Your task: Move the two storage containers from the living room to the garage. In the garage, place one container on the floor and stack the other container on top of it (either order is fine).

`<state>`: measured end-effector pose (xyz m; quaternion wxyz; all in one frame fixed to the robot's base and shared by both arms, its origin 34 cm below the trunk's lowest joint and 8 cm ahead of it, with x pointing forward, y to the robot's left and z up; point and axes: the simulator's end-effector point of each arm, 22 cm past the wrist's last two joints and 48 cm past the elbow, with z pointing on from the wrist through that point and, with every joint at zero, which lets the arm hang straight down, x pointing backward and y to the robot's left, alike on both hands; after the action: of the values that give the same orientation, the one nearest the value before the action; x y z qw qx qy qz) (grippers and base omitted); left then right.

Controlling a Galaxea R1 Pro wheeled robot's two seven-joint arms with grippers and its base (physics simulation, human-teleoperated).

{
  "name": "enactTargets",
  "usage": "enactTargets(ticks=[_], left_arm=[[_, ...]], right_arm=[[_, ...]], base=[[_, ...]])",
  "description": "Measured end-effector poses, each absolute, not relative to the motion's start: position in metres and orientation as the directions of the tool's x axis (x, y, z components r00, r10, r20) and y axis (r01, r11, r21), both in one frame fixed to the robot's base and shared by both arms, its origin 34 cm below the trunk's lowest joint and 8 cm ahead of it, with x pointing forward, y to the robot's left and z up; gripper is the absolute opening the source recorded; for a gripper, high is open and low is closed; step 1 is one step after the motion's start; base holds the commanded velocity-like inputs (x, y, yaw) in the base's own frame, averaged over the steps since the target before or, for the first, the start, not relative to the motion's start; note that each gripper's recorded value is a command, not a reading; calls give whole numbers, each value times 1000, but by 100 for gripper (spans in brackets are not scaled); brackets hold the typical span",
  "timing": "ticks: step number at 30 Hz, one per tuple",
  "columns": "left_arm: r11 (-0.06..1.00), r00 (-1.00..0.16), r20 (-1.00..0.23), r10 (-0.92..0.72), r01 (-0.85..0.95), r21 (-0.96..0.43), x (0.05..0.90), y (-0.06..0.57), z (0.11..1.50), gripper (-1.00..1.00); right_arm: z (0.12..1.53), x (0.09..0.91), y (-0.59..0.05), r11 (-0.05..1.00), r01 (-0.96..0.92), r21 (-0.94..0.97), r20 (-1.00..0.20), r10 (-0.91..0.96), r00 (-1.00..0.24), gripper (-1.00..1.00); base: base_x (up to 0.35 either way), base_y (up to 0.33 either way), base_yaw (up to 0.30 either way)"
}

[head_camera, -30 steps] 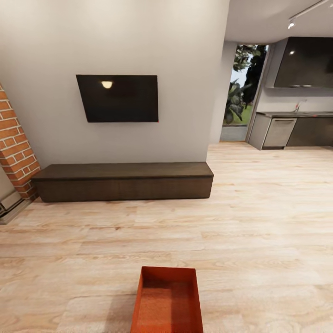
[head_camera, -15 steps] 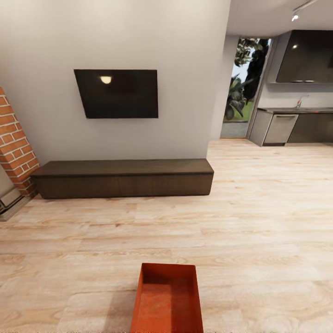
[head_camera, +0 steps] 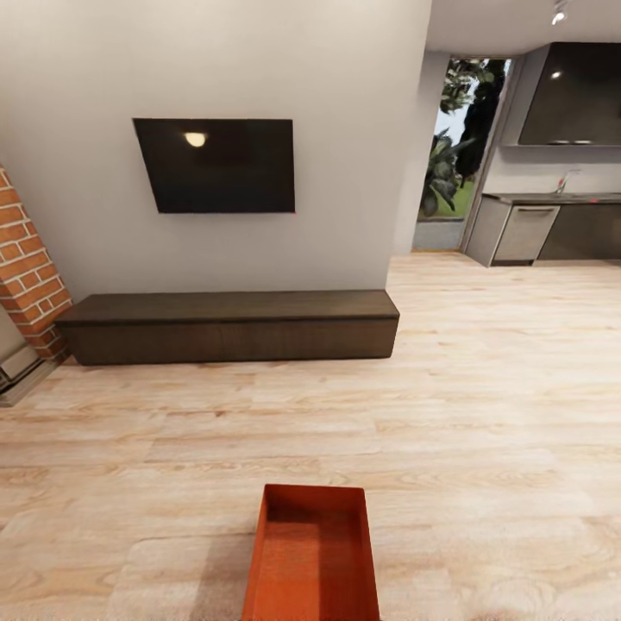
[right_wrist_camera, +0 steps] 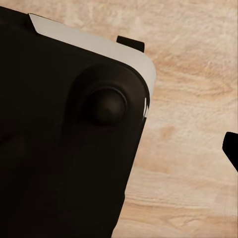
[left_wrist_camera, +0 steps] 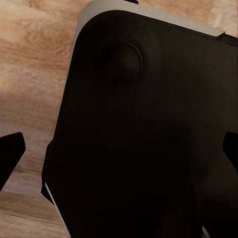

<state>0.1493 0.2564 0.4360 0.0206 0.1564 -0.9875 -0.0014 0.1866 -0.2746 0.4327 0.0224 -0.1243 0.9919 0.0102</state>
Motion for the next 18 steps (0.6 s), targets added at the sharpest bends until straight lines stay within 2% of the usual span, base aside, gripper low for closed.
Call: enactTargets(ticks=[18], left_arm=[[951, -949, 68, -309, -308, 18, 138, 256, 436, 100]], right_arm=[[431, 175, -274, 969, -245, 22, -18, -244, -970, 100]], base=[[0, 0, 0]])
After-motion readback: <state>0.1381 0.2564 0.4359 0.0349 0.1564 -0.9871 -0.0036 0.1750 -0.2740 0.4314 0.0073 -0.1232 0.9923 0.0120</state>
